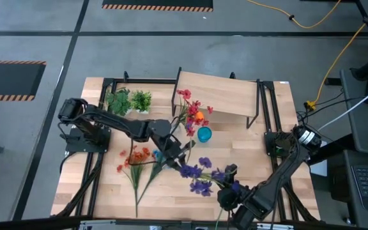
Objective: Pick and place flowers into a vace then onto a shelf
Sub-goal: Put the purple flowers into the transparent vase
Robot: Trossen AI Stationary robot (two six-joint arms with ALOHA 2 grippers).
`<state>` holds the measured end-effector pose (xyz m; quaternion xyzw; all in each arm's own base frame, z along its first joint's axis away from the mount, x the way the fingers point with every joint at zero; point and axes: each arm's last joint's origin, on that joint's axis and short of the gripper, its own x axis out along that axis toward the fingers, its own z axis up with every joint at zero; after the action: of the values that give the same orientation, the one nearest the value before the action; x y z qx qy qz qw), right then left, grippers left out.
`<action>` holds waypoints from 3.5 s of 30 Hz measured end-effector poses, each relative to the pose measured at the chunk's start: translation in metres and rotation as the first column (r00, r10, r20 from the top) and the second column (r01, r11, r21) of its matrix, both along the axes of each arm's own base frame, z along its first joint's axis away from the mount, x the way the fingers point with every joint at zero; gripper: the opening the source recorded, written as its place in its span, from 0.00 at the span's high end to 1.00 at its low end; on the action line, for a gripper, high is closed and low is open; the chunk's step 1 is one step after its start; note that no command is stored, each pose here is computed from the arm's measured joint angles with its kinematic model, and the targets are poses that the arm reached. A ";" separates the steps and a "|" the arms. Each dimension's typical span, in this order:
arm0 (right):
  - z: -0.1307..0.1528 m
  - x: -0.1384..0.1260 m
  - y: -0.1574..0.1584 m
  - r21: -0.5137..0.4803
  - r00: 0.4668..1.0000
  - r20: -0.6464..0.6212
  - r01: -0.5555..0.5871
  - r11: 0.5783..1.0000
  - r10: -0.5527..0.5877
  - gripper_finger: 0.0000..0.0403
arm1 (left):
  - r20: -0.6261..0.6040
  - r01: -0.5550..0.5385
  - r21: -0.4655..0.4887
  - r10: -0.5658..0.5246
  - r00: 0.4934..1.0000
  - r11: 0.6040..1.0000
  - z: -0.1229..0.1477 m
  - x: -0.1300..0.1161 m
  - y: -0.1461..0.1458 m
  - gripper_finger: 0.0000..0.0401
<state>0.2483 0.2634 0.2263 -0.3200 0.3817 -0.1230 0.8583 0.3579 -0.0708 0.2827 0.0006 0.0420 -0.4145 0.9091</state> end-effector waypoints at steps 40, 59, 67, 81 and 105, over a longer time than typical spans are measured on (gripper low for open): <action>-0.028 -0.004 -0.010 0.024 0.998 0.029 0.059 0.998 -0.059 1.00 | 0.141 -0.451 0.194 0.430 0.892 0.871 0.064 -0.060 0.016 0.99; -0.071 -0.017 -0.019 0.117 0.984 0.122 0.113 0.987 -0.128 1.00 | 0.256 -0.592 0.004 0.572 0.780 0.806 0.024 -0.093 0.059 0.99; -0.091 -0.028 -0.017 0.200 0.963 0.232 0.093 0.975 -0.139 1.00 | 0.280 -0.638 -0.063 0.627 0.727 0.767 0.007 -0.119 0.064 0.99; -0.087 -0.048 0.003 0.449 0.825 0.473 0.076 0.890 -0.309 1.00 | 0.307 -0.728 -0.117 0.722 0.620 0.675 -0.024 -0.133 0.075 0.99; -0.109 -0.036 -0.028 0.412 0.820 0.458 0.147 0.899 -0.344 1.00 | 0.351 -0.809 -0.260 0.832 0.429 0.527 -0.078 -0.111 0.108 0.99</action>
<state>0.2123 0.2357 0.1171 -0.0602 0.1899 -0.2447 0.9489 0.2467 0.0376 0.2046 0.0490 -0.1775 0.0905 0.9787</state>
